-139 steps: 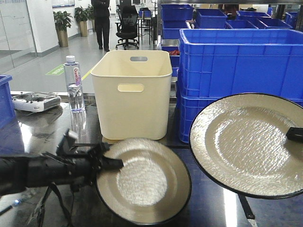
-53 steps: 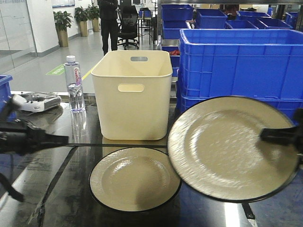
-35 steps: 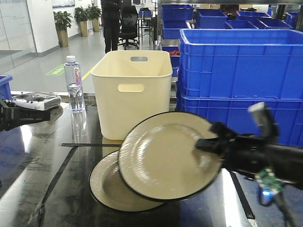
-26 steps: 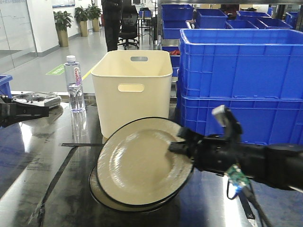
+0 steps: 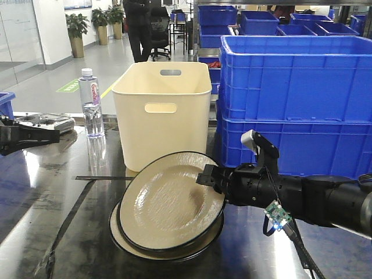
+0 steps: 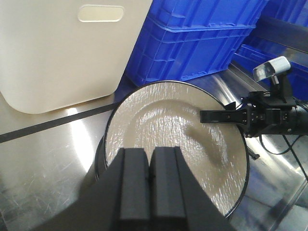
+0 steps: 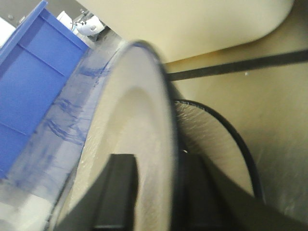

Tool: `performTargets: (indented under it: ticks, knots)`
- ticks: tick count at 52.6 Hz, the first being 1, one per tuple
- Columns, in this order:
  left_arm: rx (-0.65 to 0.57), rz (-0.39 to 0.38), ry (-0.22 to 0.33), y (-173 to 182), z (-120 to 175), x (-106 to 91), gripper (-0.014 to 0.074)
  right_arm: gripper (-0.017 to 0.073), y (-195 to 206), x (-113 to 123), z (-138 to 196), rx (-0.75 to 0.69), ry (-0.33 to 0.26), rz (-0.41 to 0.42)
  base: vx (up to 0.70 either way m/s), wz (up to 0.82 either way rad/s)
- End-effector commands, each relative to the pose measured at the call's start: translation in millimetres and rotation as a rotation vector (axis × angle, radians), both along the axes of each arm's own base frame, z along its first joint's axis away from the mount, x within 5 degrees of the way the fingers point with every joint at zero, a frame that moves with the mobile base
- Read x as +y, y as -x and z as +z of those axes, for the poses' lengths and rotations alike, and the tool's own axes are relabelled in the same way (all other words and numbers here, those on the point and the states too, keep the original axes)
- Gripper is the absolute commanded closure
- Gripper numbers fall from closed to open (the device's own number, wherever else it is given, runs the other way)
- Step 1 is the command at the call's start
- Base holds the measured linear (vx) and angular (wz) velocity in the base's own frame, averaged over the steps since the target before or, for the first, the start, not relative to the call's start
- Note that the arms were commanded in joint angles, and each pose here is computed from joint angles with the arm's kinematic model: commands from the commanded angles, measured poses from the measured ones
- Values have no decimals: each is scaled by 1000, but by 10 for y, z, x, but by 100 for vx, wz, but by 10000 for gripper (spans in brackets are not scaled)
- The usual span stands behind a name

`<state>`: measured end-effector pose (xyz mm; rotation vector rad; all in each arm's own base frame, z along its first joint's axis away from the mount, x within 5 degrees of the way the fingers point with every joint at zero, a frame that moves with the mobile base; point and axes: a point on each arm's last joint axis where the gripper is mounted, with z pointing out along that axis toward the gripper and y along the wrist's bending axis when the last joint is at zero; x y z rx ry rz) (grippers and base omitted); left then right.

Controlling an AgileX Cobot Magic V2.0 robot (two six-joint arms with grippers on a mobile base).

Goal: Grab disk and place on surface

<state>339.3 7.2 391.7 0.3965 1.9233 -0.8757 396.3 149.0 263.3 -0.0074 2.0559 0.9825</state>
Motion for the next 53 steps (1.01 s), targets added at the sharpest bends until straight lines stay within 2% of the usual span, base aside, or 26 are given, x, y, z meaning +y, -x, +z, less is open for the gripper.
performTargets:
  ticks: [1,6,11,18,24,30,34,39,42,43,45,53]
  knots:
    - [-91,-1,57,125,302,-49,599,137,40,-9,384,-155,6,14,0,0]
    - [-88,-10,58,131,301,-54,599,82,15,-50,368,-268,176,24,0,0]
    - [-87,-14,57,135,300,-57,599,72,1,-110,400,-370,337,14,0,0]
    - [-81,-15,34,136,281,-53,599,72,1,-243,505,-430,500,-76,0,0]
    - [-43,1,-54,132,201,-21,599,78,40,-403,647,-419,573,-221,0,0]
    - [104,121,-152,108,59,89,599,143,203,-561,880,-432,612,-344,0,0]
    - [224,260,-288,101,-76,242,598,234,356,-645,1016,-447,619,-394,0,0]
    - [332,457,-482,112,-219,484,596,414,610,-724,1209,-488,603,-422,0,0]
    - [351,542,-556,116,-282,587,596,526,773,-768,1302,-512,591,-432,0,0]
    - [353,566,-562,116,-297,606,596,567,835,-785,1330,-521,586,-436,0,0]
    - [345,599,-581,128,-328,636,596,575,945,-814,1364,-532,581,-441,0,0]
    - [205,656,-519,272,-336,551,596,573,1367,-929,1460,-581,566,-457,0,0]
